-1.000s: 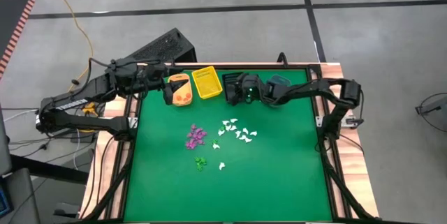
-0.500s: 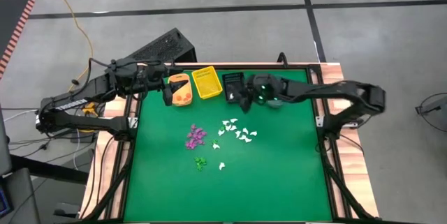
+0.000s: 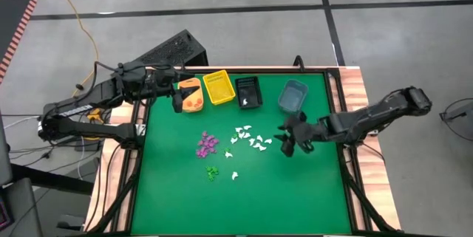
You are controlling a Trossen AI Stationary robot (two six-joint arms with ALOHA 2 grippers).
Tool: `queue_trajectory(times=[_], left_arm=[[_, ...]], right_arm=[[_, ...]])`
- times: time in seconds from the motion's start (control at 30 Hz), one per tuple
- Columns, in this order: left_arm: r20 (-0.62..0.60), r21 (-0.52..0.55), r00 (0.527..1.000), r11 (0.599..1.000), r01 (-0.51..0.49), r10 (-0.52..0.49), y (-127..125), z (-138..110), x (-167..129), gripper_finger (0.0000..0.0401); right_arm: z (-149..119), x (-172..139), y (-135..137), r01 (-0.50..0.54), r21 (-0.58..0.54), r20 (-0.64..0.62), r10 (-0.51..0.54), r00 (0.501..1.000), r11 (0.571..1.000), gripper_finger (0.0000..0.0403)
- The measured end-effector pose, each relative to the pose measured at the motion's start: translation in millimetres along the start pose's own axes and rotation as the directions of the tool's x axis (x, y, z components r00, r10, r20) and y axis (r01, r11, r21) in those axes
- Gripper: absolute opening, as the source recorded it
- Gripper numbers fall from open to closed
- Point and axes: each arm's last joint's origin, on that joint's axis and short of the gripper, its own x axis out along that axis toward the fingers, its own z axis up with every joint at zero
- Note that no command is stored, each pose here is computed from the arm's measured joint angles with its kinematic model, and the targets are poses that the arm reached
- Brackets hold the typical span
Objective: Sort Halloween decoration
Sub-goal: Put the white ghost toy into the black bin
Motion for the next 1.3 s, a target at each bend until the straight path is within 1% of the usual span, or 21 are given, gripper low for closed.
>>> queue_trajectory(times=[0.13, 0.23, 0.3, 0.37, 0.47, 0.53, 0.6, 0.73, 0.8, 0.9, 1.0, 1.07, 1.13, 1.3], left_arm=[[-0.002, 0.001, 1.000, 1.000, -0.001, 0.001, 0.0, -0.2, 0.8, 0.0232], [0.004, -0.012, 1.000, 1.000, -0.007, 0.007, 0.1, 0.2, 0.6, 0.0232], [0.009, -0.022, 1.000, 1.000, -0.017, 0.017, 0.4, 0.7, 0.7, 0.0232], [0.017, -0.032, 0.999, 0.999, -0.029, 0.030, 0.8, 1.4, 0.6, 0.0232], [0.017, -0.039, 0.999, 0.999, -0.032, 0.033, 0.8, 1.3, 0.7, 0.0232], [0.027, -0.047, 0.999, 0.998, -0.033, 0.034, 0.9, 0.7, 1.5, 0.0232], [0.028, -0.066, 0.999, 0.997, -0.035, 0.037, 0.9, -0.7, 2.6, 0.0232], [0.043, -0.087, 0.997, 0.995, -0.053, 0.057, 1.5, -2.7, 4.7, 0.0232], [0.043, -0.087, 0.997, 0.995, -0.057, 0.061, 1.7, -2.9, 4.8, 0.0232], [0.048, -0.091, 0.994, 0.992, -0.090, 0.095, 2.6, -2.7, 4.8, 0.0232], [0.051, -0.095, 0.991, 0.988, -0.120, 0.125, 3.5, -2.7, 4.7, 0.0232], [0.052, -0.096, 0.989, 0.987, -0.131, 0.137, 3.8, -2.6, 4.7, 0.0232], [0.053, -0.097, 0.988, 0.986, -0.138, 0.144, 4.1, -2.6, 4.6, 0.0232], [0.056, -0.098, 0.982, 0.980, -0.174, 0.180, 5.1, -2.5, 4.4, 0.0232]], right_arm=[[-23.3, 10.1, -1.3, 0.008, -0.046, -0.058, -0.011, 0.998, 0.999, 0.0181], [-32.2, 19.2, -2.7, 0.008, -0.054, -0.053, -0.010, 0.999, 0.999, 0.0184], [-33.6, 24.3, -2.5, 0.003, -0.077, -0.040, -0.006, 0.999, 0.997, 0.0187], [-32.9, 28.8, -1.0, -0.007, -0.125, -0.019, 0.005, 1.000, 0.992, 0.0190], [-32.5, 36.4, 3.0, -0.055, -0.209, -0.001, 0.056, 0.998, 0.976, 0.0191], [-34.9, 43.9, 1.5, -0.079, -0.235, -0.004, 0.080, 0.997, 0.969, 0.0191], [-37.2, 51.9, -1.8, -0.095, -0.246, 0.006, 0.099, 0.995, 0.965, 0.0191], [-44.5, 64.7, -10.7, -0.091, -0.264, 0.013, 0.098, 0.995, 0.960, 0.0191], [-48.8, 68.2, -15.2, -0.118, -0.271, 0.018, 0.128, 0.992, 0.955, 0.0191], [-56.6, 70.4, -22.0, -0.154, -0.273, 0.036, 0.170, 0.985, 0.950, 0.0191], [-60.3, 71.2, -30.0, -0.147, -0.305, 0.088, 0.182, 0.979, 0.941, 0.0191], [-62.8, 72.4, -37.1, -0.127, -0.328, 0.102, 0.169, 0.980, 0.936, 0.0191], [-64.8, 73.2, -42.7, -0.131, -0.360, 0.104, 0.179, 0.978, 0.924, 0.0191], [-63.6, 76.9, -48.0, -0.183, -0.406, 0.087, 0.237, 0.968, 0.896, 0.0191]])
